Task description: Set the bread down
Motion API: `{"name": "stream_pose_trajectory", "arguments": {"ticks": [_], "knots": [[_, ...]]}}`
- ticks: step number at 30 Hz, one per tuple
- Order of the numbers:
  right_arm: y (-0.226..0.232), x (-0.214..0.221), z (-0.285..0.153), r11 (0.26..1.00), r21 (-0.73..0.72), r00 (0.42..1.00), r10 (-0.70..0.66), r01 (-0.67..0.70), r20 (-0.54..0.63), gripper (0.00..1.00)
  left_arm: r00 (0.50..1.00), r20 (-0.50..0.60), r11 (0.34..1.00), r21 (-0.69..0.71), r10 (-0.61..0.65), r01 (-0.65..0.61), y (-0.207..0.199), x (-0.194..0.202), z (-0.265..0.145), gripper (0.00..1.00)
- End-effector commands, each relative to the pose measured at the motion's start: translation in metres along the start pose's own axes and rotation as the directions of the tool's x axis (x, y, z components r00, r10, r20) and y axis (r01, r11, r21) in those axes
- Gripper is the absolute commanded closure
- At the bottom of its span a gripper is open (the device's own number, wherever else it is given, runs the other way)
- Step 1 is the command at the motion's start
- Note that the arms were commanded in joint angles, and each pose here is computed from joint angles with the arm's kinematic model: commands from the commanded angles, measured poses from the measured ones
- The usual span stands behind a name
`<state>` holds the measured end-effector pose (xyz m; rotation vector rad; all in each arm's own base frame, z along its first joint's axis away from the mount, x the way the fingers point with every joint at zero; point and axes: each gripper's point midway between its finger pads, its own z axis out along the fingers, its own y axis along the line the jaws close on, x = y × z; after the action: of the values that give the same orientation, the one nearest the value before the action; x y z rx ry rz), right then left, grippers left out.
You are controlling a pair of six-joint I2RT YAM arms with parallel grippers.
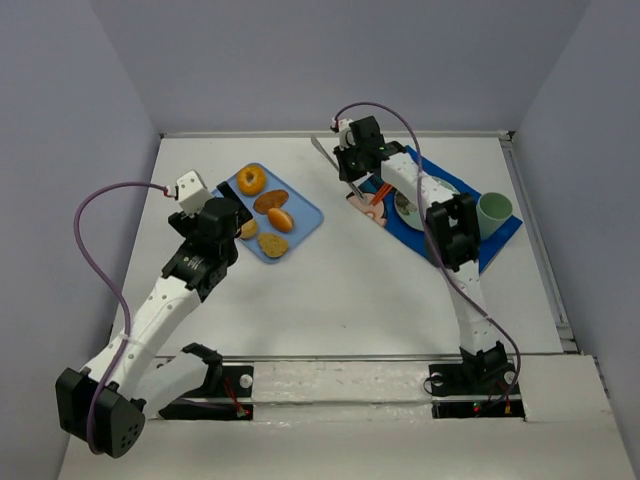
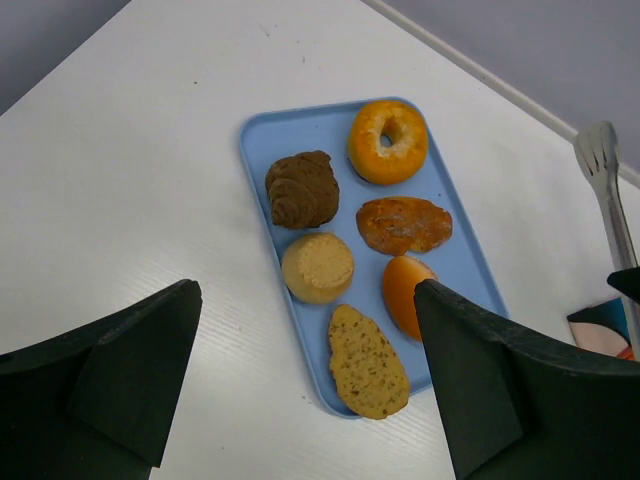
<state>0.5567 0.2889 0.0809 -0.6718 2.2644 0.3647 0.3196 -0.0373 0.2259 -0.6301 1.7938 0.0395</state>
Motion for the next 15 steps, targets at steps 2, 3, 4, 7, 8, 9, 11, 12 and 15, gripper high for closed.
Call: {"name": "stream_pose_trajectory", "arguments": {"ticks": [2,3,4,7,8,9,11,12,15], "knots": [[0.027,-0.101,-0.127,0.999,-0.038,0.937,0.010,0.004,0.350,0.93,0.996,0.044,0.996,0.030,-0.083,0.081,0.001,-0.014,-0.009,0.01],[0.030,-0.097,-0.136,0.999,-0.048,0.935,0.017,0.000,0.354,0.93,0.995,0.045,0.996,0.035,-0.087,0.085,0.002,-0.015,-0.012,0.01],[0.033,-0.092,-0.145,0.998,-0.058,0.934,0.030,-0.010,0.356,0.93,0.996,0.037,0.996,0.040,-0.085,0.083,0.003,-0.011,-0.012,0.01],[0.053,-0.051,-0.170,0.990,-0.134,0.947,0.078,-0.037,0.311,0.93,0.995,0.033,0.993,0.061,-0.099,0.096,0.004,-0.008,-0.015,0.01],[0.060,-0.055,-0.193,0.987,-0.156,0.934,0.092,-0.040,0.345,0.93,0.994,0.034,0.993,0.069,-0.104,0.101,0.004,-0.007,-0.016,0.01],[0.064,-0.048,-0.199,0.983,-0.175,0.932,0.114,-0.056,0.343,0.93,0.993,0.039,0.991,0.075,-0.111,0.108,0.003,-0.008,-0.016,0.01],[0.090,-0.025,-0.207,0.959,-0.277,0.938,0.147,-0.058,0.315,0.93,0.994,0.036,0.991,0.084,-0.107,0.103,0.003,-0.006,-0.015,0.01],[0.101,-0.018,-0.208,0.952,-0.304,0.944,0.129,-0.032,0.305,0.93,0.994,0.037,0.992,0.088,-0.099,0.096,0.002,-0.007,-0.016,0.01],[0.139,0.009,-0.208,0.930,-0.366,0.970,0.065,0.026,0.236,0.87,0.994,0.036,0.992,0.083,-0.099,0.096,0.003,-0.006,-0.015,0.01]]}}
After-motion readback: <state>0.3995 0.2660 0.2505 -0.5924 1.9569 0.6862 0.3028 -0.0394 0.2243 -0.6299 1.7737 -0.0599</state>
